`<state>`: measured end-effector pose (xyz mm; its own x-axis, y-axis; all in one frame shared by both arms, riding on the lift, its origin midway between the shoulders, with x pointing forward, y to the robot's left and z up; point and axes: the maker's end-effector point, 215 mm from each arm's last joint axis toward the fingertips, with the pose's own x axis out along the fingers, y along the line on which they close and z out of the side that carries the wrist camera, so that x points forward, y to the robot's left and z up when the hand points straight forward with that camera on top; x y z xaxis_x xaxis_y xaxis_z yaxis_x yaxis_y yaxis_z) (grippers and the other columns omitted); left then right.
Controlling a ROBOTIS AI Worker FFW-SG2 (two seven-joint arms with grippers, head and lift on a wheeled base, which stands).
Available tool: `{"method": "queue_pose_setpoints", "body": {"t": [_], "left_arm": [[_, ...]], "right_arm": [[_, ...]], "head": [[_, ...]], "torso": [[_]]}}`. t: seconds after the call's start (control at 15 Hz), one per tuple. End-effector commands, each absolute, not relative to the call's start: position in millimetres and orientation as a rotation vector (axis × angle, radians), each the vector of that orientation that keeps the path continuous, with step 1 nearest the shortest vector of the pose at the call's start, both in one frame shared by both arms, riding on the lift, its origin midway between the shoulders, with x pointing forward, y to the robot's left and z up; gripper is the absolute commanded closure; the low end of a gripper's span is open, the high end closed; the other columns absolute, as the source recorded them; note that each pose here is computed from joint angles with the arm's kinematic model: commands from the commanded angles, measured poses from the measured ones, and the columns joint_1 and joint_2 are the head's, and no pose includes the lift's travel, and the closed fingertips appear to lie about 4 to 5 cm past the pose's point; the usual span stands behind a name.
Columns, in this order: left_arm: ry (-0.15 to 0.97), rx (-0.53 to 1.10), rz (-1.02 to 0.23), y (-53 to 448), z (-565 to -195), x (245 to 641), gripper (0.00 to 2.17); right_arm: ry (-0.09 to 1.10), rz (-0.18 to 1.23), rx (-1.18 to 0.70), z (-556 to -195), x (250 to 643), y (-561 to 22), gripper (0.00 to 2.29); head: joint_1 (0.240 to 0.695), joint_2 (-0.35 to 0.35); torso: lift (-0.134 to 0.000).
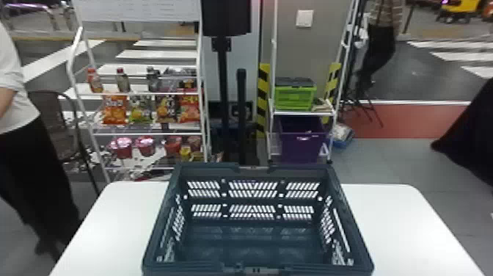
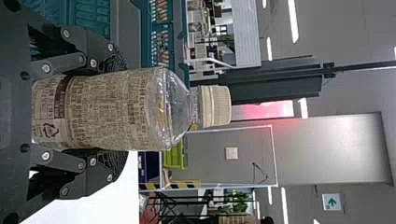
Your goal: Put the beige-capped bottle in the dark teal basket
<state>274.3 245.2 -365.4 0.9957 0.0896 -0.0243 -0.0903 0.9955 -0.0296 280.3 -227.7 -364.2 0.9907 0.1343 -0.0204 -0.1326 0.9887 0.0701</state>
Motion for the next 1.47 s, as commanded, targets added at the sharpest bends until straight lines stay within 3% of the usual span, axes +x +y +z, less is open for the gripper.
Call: {"method": "queue_pose_setpoints", "body": {"t": [0.0, 0.53, 0.73, 1.07, 1.4], "left_arm": [[0.020, -0.032, 0.090, 245.0, -364.0, 274.8, 0.15], [0.023, -0.030, 0.091, 244.9, -364.7, 273.6, 0.15], [0.022, -0.028, 0.088, 244.4, -364.9, 272.9, 0.15], [0.019, -0.030, 0.089, 244.8, -364.9, 269.7, 0.15], [0.012, -0.028, 0.093, 247.7, -362.8, 270.2, 0.15]], "right_arm": [[0.025, 0.135, 0.068, -364.1, 280.3, -227.6, 2.20], [0.019, 0.138, 0.067, -361.7, 277.8, -226.8, 2.20], [-0.016, 0.141, 0.065, -341.9, 283.4, -225.5, 2.20], [-0.015, 0.166, 0.096, -305.8, 319.1, -210.1, 2.20], [0.072, 0.188, 0.117, -294.0, 363.0, -193.8, 2.20]], "head": [[0.499, 0.000], [0.499, 0.000], [0.499, 0.000], [0.499, 0.000], [0.499, 0.000]], "torso": [[0.000], [0.000], [0.000], [0.000], [0.000]]}}
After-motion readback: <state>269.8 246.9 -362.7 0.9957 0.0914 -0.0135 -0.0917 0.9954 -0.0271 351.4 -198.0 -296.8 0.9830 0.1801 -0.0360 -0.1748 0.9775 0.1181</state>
